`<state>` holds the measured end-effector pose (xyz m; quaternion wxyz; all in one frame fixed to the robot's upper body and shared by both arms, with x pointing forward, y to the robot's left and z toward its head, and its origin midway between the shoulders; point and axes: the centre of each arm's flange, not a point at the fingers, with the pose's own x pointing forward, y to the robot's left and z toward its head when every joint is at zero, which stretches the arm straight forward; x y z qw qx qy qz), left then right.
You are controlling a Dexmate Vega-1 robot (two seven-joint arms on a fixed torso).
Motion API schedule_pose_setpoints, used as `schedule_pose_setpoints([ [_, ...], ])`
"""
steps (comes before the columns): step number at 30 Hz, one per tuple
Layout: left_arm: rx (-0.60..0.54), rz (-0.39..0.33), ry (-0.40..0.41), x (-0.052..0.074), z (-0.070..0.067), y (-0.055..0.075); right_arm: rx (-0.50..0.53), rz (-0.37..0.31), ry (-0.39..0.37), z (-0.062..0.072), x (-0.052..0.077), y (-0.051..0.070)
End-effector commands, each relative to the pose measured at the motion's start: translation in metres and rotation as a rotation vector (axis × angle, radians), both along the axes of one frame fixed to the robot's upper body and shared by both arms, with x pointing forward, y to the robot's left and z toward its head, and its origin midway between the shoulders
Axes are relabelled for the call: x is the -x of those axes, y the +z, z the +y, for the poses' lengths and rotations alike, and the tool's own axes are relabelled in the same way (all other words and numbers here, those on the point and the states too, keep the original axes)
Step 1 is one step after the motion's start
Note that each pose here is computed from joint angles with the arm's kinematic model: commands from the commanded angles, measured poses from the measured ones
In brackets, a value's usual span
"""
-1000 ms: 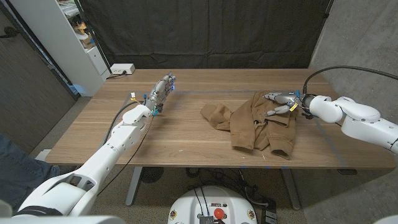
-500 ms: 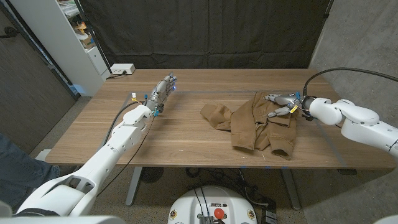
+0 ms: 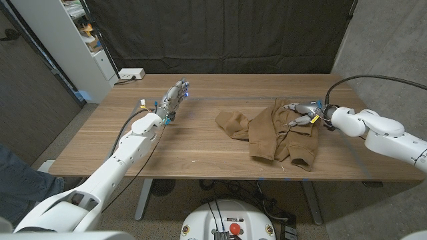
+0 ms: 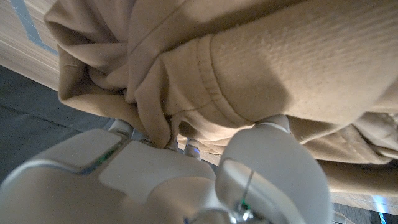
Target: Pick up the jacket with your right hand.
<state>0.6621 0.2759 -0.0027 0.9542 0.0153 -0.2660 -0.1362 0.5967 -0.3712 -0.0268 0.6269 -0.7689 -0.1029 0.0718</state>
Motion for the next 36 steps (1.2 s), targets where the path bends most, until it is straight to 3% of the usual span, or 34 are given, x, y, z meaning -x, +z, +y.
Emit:
schedule_pose_setpoints([
  [1,0.008,-0.003,-0.002,0.001,-0.002,0.000,-0.011,-0.004,0.012,-0.002,-0.008,-0.002],
  [21,0.014,0.000,-0.003,-0.001,-0.003,0.000,-0.047,-0.090,0.047,-0.001,-0.012,0.000],
  [36,0.022,0.000,-0.006,-0.004,-0.002,-0.001,-0.067,-0.141,0.072,0.007,-0.012,0.011],
])
